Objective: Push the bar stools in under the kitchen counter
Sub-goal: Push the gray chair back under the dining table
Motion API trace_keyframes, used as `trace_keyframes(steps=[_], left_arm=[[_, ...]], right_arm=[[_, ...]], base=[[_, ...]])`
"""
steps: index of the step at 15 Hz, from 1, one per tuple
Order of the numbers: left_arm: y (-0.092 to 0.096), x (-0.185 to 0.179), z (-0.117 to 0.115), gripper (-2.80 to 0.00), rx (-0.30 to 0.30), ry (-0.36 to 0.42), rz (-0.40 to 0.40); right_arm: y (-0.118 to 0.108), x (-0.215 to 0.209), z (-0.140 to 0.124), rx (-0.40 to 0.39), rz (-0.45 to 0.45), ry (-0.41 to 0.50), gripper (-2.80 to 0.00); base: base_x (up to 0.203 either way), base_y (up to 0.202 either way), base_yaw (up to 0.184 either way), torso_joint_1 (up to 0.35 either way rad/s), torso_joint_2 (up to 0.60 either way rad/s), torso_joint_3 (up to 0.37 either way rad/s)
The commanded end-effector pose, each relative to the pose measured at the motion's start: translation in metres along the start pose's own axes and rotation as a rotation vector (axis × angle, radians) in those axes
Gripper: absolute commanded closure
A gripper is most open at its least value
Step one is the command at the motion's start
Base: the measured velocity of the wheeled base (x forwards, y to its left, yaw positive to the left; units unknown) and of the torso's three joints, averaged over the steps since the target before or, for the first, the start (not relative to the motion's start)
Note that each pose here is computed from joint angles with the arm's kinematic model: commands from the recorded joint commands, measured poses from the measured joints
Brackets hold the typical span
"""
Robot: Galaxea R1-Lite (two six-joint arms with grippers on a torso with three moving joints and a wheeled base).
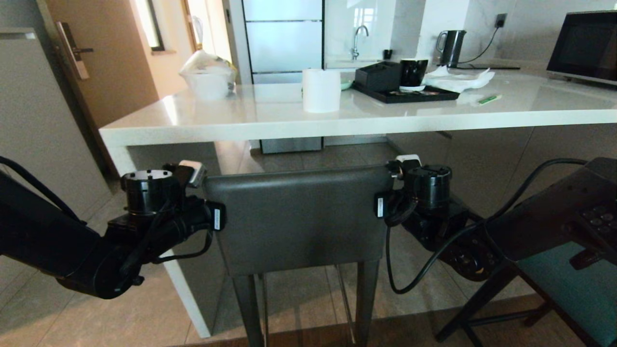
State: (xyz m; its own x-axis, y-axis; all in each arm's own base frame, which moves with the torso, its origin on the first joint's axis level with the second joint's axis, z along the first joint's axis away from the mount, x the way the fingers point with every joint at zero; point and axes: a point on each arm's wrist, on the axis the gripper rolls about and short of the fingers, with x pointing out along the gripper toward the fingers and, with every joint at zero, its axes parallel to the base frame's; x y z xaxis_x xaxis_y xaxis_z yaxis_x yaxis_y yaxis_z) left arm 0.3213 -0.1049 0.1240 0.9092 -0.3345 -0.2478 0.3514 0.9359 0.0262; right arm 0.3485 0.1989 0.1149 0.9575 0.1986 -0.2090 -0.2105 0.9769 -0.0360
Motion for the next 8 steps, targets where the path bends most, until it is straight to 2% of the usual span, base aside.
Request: trace_keyframes(steps=[1, 6, 8], left_arm=[[-0.0010, -0.0014, 0.0031, 0.00, 0.001, -0.016, -0.004], [0.0005, -0.0016, 0.0029, 0.00, 0.000, -0.017, 0.001], [0.0030, -0.0018, 0.0016, 0.00, -0.001, -0.013, 0.009]], right_arm=[[0.0009, -0.0002, -0.0012, -0.001, 0.000, 0.002, 0.00], [0.0024, -0.0005, -0.0020, -0.002, -0.002, 0.002, 0.00], [0.0041, -0.0006, -0.0022, -0.005, 0.002, 0.002, 0.00]], base=[[0.189, 0.000, 0.003, 0.004, 0.01, -0.001], [0.182, 0.000, 0.002, 0.004, 0.00, 0.003], [0.045, 0.000, 0.000, 0.005, 0.00, 0.001]])
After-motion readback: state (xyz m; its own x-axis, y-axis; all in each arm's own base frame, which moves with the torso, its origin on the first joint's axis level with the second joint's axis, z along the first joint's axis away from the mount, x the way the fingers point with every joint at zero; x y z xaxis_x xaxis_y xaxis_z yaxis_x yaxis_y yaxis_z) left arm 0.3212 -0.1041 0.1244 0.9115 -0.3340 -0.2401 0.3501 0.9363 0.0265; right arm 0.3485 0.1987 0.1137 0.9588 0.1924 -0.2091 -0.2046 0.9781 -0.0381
